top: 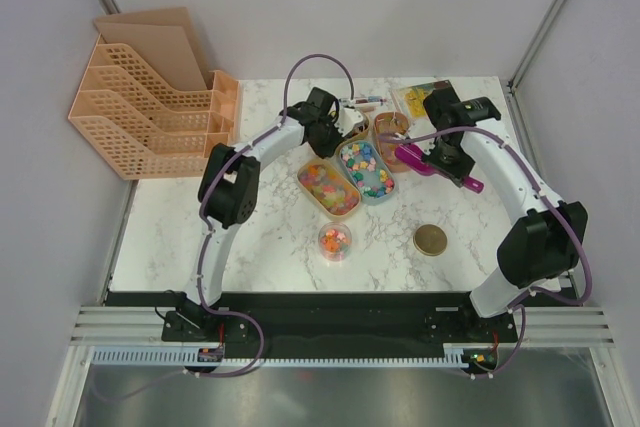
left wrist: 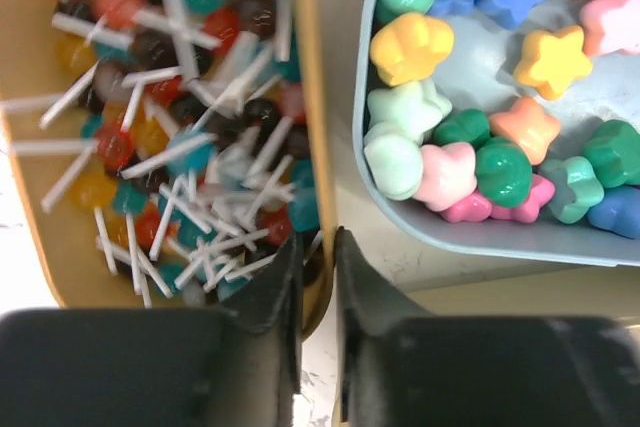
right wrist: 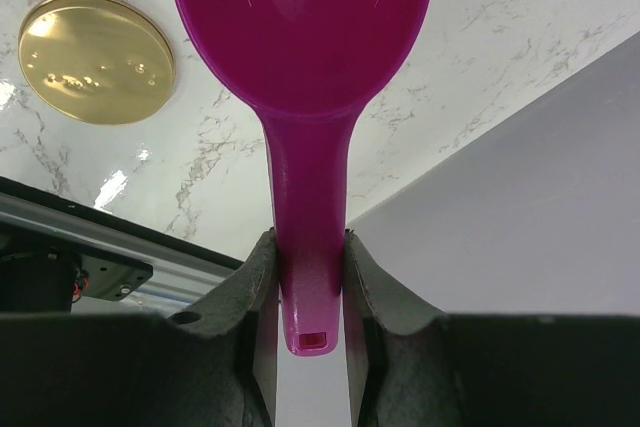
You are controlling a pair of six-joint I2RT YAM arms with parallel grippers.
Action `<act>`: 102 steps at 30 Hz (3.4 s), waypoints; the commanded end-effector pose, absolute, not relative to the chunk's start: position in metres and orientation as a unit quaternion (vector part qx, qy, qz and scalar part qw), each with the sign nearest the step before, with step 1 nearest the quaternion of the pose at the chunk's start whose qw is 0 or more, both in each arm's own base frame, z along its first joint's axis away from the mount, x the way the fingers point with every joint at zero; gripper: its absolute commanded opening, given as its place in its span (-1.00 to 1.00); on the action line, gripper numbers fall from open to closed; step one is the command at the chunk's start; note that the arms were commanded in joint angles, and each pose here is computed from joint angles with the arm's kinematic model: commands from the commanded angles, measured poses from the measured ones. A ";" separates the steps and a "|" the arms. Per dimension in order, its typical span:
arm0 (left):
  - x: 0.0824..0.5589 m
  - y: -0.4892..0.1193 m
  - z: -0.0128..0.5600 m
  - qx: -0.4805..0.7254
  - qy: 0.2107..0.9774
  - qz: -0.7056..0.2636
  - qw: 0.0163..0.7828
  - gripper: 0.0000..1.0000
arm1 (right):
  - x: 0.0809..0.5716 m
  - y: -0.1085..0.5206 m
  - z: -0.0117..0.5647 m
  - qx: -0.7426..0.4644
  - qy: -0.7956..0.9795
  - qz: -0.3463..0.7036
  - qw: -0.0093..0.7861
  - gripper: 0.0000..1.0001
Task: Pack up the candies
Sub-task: Move the storage box to the center of the board, then scoop the fake candies from the storage box.
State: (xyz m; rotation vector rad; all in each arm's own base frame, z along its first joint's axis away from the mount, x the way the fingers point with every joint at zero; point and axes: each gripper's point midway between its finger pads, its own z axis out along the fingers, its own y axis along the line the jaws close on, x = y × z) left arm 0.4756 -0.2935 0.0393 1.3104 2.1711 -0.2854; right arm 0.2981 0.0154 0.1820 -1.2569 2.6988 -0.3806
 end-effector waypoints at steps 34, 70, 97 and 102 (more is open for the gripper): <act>0.383 -0.286 0.097 0.732 0.557 -0.154 0.361 -0.88 | 0.392 0.023 0.223 -0.668 0.716 -0.201 0.037 -1.00; 0.398 -0.245 0.160 0.528 0.701 -0.099 0.469 1.00 | 0.421 0.083 0.213 -0.772 0.560 -0.291 -0.077 -1.00; 0.434 -0.186 0.118 0.327 0.830 -0.174 0.417 1.00 | 0.453 0.107 0.202 -0.784 0.450 -0.385 -0.185 -1.00; 0.410 -0.187 0.110 0.326 0.837 -0.199 0.393 1.00 | 0.463 0.111 0.192 -0.771 0.452 -0.403 -0.196 -1.00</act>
